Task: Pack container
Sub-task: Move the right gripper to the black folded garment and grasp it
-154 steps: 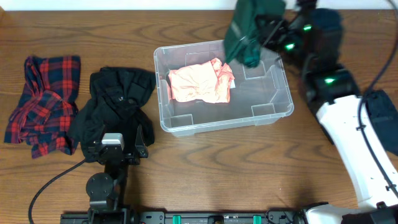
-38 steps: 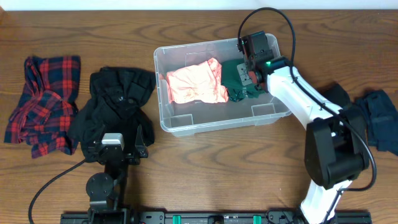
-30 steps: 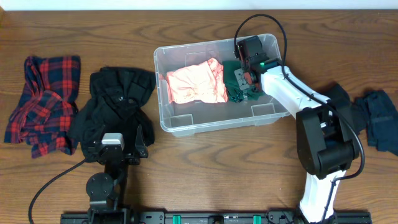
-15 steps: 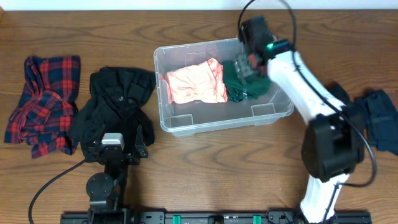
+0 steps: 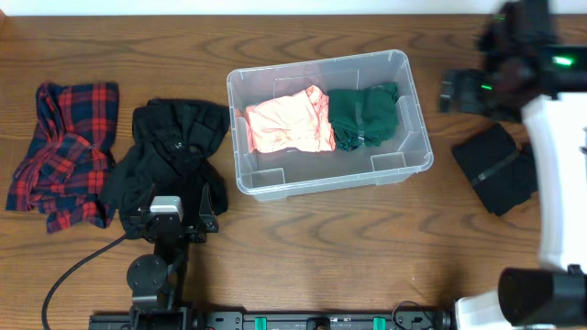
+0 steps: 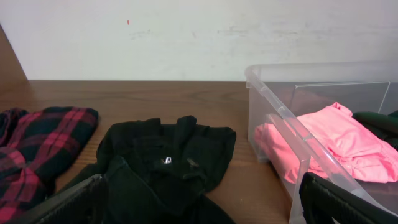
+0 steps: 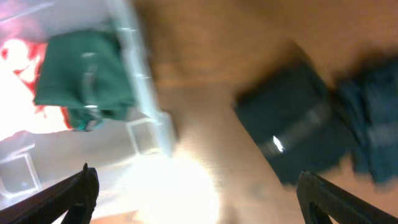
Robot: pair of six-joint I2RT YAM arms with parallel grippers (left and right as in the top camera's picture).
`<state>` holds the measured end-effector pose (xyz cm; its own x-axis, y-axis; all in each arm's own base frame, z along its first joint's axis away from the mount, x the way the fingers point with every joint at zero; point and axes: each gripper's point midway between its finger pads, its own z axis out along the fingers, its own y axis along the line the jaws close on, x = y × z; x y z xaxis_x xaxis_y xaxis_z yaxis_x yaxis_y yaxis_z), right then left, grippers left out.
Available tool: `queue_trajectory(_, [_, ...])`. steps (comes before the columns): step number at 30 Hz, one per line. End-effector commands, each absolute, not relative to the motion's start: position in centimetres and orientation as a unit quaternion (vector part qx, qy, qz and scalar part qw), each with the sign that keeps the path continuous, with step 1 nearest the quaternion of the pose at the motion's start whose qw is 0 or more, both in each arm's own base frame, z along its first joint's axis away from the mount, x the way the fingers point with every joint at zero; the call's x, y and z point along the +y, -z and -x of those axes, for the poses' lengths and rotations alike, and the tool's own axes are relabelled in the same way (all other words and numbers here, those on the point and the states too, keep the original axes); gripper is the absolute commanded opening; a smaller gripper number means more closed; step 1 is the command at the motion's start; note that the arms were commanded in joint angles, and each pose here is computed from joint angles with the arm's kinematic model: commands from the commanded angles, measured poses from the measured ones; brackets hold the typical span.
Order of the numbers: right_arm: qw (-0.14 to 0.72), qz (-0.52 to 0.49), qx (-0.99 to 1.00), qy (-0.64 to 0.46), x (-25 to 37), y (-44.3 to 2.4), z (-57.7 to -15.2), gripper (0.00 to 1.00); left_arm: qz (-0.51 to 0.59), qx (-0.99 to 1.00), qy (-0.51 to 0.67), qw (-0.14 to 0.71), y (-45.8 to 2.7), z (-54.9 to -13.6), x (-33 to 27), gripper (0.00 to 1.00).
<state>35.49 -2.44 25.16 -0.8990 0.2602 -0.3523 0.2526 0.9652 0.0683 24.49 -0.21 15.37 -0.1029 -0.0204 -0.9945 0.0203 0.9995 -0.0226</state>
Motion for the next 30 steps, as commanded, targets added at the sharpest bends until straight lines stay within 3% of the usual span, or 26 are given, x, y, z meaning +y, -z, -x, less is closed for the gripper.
queue_trajectory(1, [0.174, -0.243, 0.954, 0.007, -6.3, -25.3, -32.7, 0.99, -0.002, 0.758, 0.021, 0.652, -13.8, -24.4, -0.4, 0.98])
queue_trajectory(6, [0.132, -0.373, 0.918, 0.042, -10.9, -20.8, -28.8, 0.99, -0.002, 0.758, 0.021, 0.652, -13.8, -24.4, -0.4, 0.98])
queue_trajectory(13, [0.109, -0.449, 0.886, -0.020, -12.6, -12.4, -27.1, 0.98, -0.002, 0.758, 0.021, 0.652, -13.8, -24.4, -0.4, 0.98])
queue_trajectory(22, [0.118, -0.482, 0.868, -0.023, -14.6, -6.3, -25.3, 0.92, -0.002, 0.758, 0.021, 0.652, -13.8, -24.4, -0.4, 0.98])
queue_trajectory(30, [0.177, -0.461, 0.870, -0.013, -15.6, -3.5, -26.3, 0.88, -0.002, 0.759, 0.021, 0.651, -13.7, -24.4, -0.4, 0.98])
